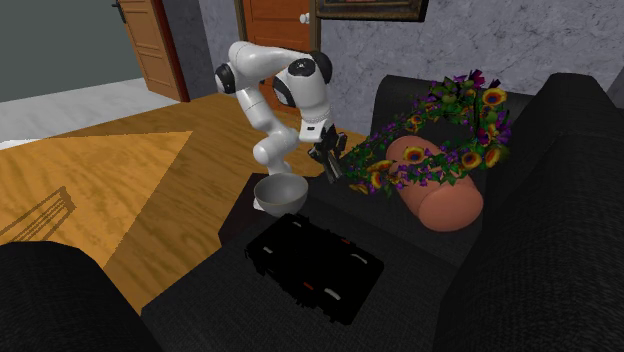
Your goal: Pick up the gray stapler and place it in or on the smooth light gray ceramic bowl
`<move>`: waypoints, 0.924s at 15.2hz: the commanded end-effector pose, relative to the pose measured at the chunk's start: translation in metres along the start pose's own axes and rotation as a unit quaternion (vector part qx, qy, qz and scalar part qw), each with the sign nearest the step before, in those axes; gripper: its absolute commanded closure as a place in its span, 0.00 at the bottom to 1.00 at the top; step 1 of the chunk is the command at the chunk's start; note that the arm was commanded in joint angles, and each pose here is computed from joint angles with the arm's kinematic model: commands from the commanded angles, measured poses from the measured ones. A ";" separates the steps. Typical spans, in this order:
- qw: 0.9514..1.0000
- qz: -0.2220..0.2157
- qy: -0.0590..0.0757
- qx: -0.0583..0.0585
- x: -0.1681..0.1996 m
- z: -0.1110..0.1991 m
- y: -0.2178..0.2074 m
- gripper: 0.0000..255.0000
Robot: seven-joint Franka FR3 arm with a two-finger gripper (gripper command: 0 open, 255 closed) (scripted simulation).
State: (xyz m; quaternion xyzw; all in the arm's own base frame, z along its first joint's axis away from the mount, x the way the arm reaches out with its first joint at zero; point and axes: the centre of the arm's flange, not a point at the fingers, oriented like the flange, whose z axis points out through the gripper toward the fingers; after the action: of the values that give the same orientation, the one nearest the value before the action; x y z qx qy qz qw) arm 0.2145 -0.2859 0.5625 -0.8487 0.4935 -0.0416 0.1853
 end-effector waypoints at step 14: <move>0.999 -0.001 0.036 0.025 0.000 -0.089 0.035 1.00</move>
State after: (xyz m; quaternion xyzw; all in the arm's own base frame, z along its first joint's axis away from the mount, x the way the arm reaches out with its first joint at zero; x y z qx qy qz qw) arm 0.1749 -0.3200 0.6306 -0.8423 0.4980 -0.0849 0.1879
